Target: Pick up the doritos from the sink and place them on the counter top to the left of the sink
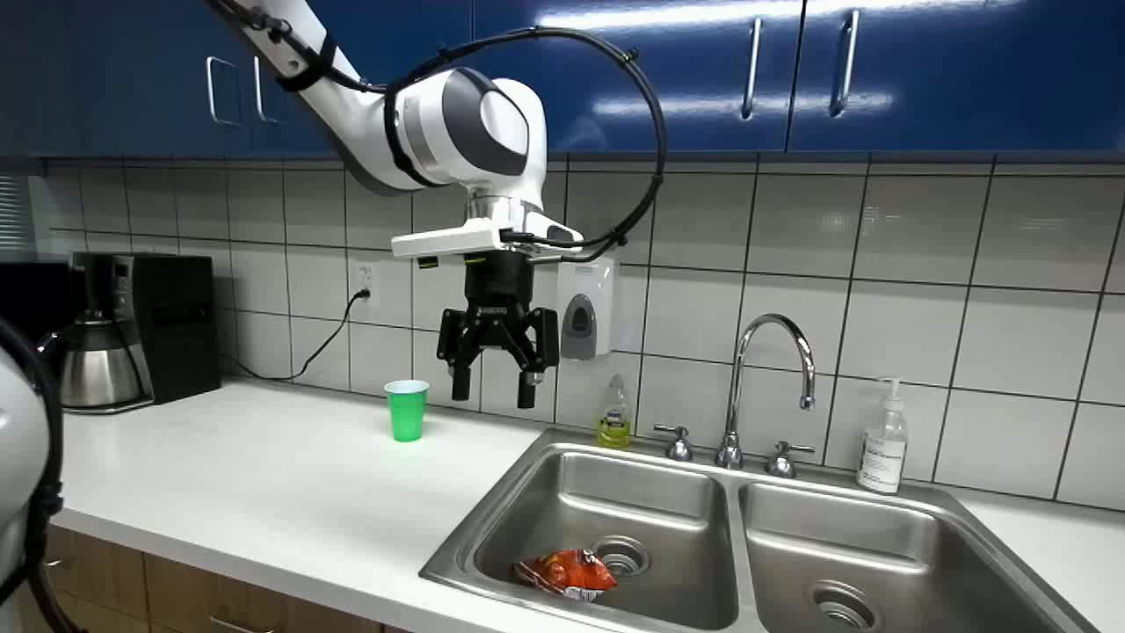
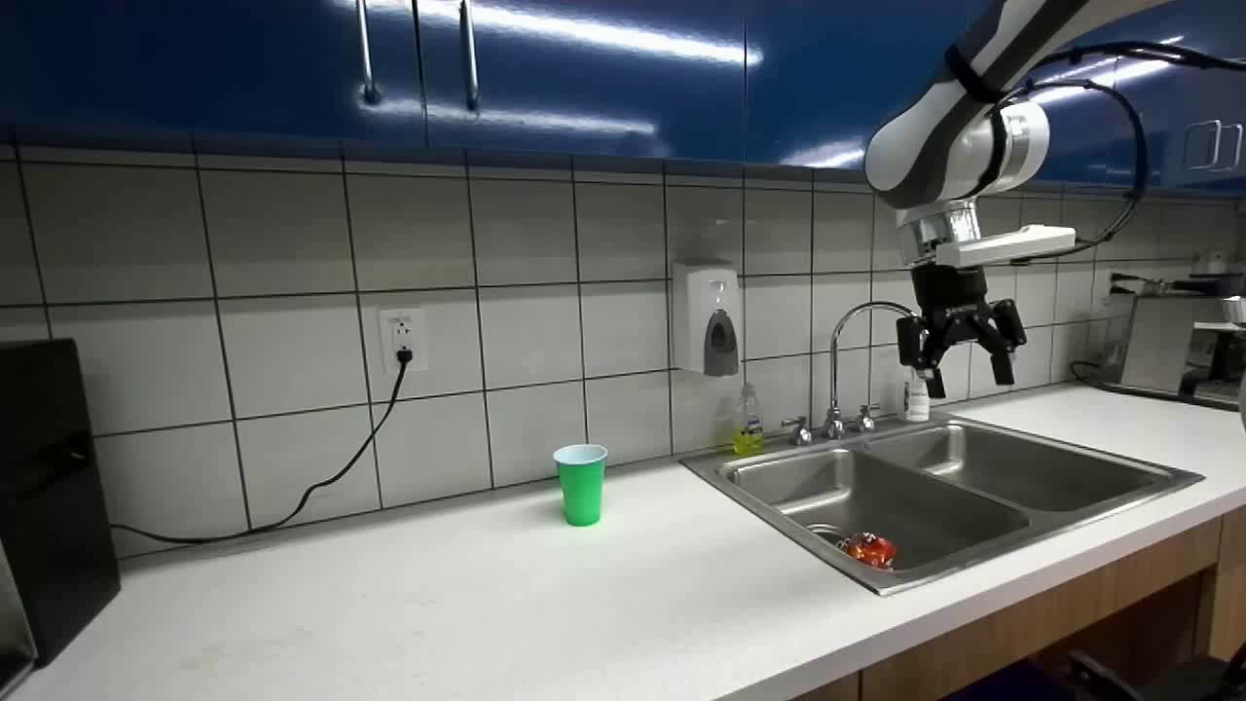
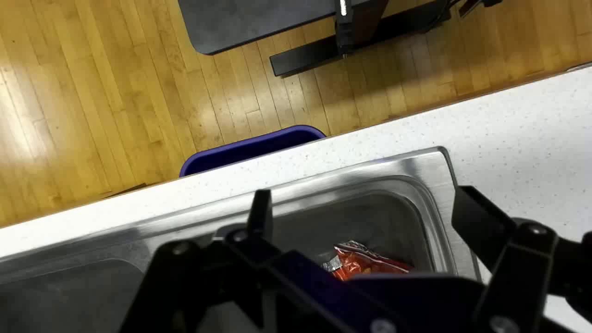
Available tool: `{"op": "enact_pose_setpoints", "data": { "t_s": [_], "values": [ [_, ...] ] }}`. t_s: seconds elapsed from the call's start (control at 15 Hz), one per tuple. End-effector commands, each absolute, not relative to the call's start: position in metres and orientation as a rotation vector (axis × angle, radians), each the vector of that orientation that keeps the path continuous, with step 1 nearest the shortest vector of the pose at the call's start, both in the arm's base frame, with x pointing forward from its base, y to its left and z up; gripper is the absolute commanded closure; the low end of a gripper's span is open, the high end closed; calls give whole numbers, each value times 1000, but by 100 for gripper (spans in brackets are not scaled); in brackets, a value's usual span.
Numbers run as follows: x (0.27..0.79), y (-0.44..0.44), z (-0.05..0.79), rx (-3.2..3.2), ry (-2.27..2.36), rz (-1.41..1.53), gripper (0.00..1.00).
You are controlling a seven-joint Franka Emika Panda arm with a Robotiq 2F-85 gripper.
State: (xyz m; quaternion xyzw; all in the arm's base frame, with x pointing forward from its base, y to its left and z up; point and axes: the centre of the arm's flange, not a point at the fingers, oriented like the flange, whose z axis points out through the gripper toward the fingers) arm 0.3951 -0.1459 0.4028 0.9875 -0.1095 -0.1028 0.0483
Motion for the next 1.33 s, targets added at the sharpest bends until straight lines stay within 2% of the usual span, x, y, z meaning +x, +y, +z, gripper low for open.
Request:
{"op": "enact_pose_setpoints", "data": {
  "t_s": [0.0,0.53,1.27],
  "values": [
    [395,-146,402,3010,-334,-315,0],
    [407,-149,387,3003,-389,-300,0],
    [471,-179,278,2990,-529,-257,0]
  ]
}}
